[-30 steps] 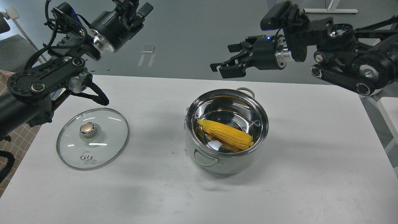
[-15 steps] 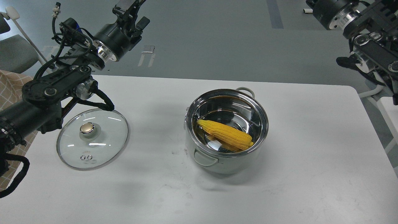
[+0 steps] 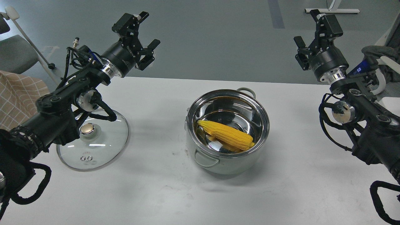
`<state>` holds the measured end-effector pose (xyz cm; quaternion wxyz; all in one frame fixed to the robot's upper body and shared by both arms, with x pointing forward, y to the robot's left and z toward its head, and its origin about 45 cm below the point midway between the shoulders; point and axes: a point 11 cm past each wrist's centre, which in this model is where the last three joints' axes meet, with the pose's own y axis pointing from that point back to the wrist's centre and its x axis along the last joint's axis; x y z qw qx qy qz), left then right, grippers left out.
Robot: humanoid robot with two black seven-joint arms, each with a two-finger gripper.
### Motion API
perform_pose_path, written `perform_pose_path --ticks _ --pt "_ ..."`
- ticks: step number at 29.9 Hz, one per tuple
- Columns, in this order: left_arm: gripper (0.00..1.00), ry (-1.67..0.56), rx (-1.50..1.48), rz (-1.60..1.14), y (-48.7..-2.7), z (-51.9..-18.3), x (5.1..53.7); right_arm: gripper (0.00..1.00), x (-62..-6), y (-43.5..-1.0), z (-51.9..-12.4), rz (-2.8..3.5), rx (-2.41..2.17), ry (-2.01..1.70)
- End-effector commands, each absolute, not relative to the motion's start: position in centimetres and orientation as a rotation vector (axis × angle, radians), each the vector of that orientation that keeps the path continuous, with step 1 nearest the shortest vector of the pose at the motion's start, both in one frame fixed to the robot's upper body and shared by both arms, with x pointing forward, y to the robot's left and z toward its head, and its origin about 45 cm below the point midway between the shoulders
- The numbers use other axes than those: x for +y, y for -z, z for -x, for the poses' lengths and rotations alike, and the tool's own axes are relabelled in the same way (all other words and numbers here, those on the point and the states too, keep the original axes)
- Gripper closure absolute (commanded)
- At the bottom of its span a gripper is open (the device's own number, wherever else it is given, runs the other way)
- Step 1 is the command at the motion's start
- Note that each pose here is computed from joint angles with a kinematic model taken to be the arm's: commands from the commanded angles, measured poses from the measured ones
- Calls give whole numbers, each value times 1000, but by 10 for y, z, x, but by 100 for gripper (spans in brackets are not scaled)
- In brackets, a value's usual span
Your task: Open pot and put corn in
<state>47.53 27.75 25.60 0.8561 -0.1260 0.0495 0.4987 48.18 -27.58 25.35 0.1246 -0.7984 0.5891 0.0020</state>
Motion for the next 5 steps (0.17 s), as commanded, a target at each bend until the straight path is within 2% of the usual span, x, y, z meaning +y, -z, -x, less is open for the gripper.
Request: perform_pose_path --ticks 1,5 --pt "2 -1074 122 305 -256 -475 284 0 -280 -248 -479 2282 1728 -55" --pt "2 -1071 132 308 -252 -472 283 0 -278 -242 -475 2271 1717 -86"
